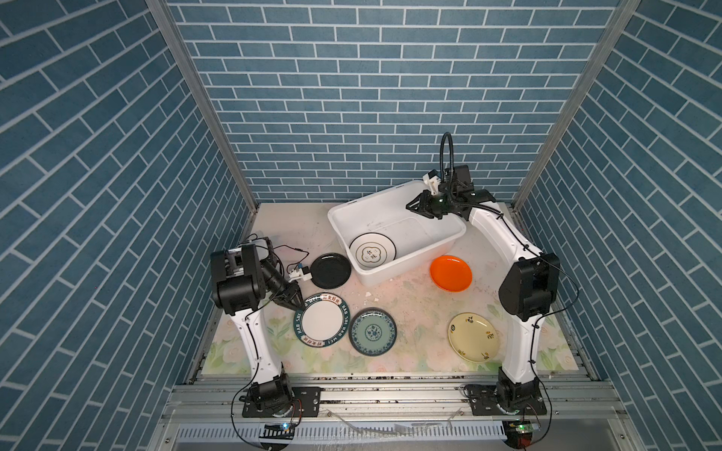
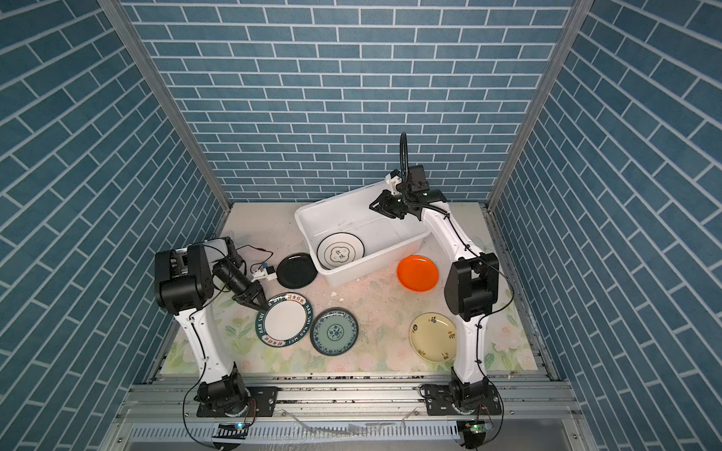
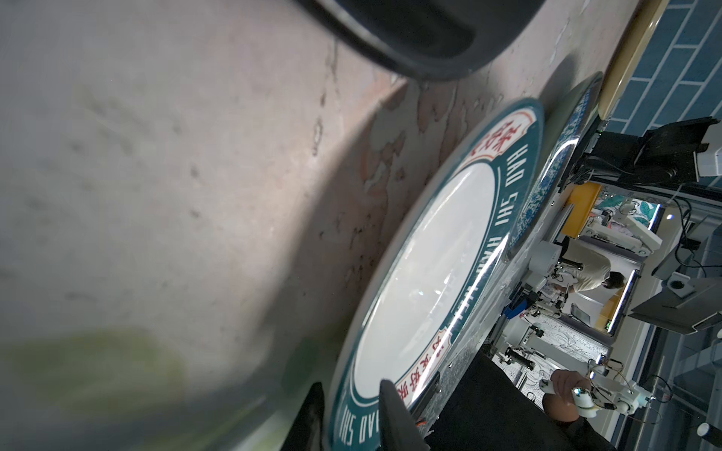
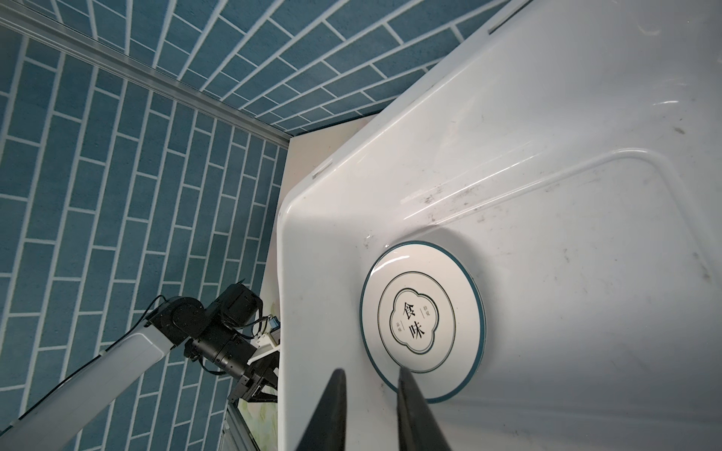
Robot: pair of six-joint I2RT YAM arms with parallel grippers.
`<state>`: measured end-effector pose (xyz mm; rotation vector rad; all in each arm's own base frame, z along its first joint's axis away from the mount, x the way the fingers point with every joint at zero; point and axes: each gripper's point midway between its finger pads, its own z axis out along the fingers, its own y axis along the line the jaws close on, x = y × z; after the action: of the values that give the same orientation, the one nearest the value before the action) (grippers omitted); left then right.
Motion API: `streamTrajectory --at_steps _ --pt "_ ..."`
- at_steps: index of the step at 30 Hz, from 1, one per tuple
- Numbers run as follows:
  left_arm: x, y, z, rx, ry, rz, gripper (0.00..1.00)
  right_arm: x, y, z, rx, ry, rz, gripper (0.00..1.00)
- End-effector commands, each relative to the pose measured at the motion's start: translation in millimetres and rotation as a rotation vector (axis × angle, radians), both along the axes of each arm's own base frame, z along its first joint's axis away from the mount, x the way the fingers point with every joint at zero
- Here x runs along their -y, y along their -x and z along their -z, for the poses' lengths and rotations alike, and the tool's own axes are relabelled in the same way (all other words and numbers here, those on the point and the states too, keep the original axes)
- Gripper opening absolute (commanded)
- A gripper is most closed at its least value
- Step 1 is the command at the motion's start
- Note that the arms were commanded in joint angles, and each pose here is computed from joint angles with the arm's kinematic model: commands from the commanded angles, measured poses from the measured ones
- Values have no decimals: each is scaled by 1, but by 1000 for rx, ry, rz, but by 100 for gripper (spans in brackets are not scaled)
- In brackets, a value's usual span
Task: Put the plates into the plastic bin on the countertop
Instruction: 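Close the left gripper on the plate's edge, tilting it up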
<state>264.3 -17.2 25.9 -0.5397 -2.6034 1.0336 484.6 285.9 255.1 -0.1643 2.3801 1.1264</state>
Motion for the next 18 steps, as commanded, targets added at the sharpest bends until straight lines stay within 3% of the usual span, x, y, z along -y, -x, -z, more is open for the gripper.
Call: streamTrajectory --at_steps 1,8,15,18 --pt "5 8 0 -29 32 13 30 -4 4 -19 19 -40 -2 24" --pt "4 9 4 -35 29 19 34 -3 4 -19 20 -40 -2 24" --pt "5 12 7 -48 32 19 20 -4 4 -18 17 -43 -1 24" --pt "5 13 7 -49 28 20 19 -4 3 -18 17 -44 -1 24"
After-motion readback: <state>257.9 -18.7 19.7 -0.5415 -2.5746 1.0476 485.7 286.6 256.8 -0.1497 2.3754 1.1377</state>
